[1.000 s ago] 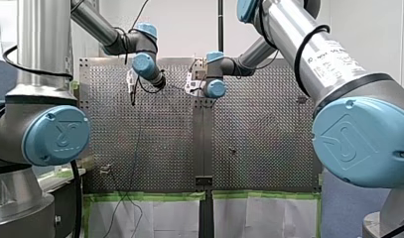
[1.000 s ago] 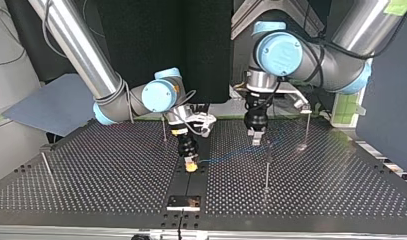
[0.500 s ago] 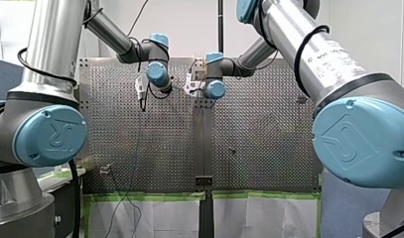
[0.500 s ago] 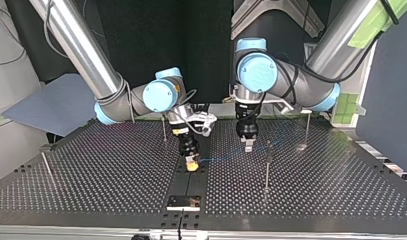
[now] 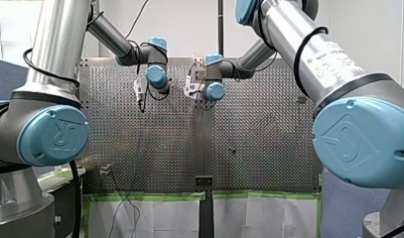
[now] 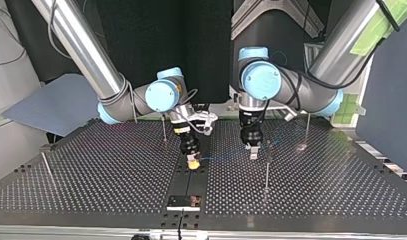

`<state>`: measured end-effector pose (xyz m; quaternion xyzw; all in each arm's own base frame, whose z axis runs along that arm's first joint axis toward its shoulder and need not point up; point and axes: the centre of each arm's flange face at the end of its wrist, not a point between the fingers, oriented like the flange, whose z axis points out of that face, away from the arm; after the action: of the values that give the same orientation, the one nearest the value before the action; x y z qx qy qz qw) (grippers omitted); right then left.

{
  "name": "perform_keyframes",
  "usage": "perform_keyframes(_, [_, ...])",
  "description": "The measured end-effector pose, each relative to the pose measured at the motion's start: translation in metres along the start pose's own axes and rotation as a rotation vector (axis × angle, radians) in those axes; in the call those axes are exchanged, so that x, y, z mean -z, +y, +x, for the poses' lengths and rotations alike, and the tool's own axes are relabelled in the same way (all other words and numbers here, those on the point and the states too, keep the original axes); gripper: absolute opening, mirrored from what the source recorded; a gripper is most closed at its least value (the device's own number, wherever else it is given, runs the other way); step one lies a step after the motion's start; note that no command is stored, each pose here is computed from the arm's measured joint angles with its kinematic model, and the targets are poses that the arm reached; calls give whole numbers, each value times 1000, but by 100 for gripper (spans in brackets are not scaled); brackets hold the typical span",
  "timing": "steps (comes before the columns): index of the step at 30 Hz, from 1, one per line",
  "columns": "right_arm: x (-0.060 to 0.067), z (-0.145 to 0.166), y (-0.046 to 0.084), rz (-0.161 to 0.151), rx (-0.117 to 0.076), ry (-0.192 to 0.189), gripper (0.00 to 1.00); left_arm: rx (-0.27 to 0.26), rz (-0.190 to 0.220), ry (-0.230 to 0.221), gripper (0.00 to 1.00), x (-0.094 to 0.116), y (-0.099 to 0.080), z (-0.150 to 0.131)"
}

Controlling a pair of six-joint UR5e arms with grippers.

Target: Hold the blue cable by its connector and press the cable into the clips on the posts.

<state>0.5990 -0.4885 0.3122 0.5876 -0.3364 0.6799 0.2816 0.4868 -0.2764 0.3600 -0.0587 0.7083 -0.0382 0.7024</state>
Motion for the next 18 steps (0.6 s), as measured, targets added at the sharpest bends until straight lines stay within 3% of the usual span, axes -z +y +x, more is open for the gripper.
perform_keyframes(8, [0, -1, 1, -1, 1, -2, 0, 19, 6, -45, 100, -10, -5, -21])
perform_keyframes(18, [0, -2, 1, -1, -1, -3, 0, 25, -2, -64, 100, -15, -2, -27])
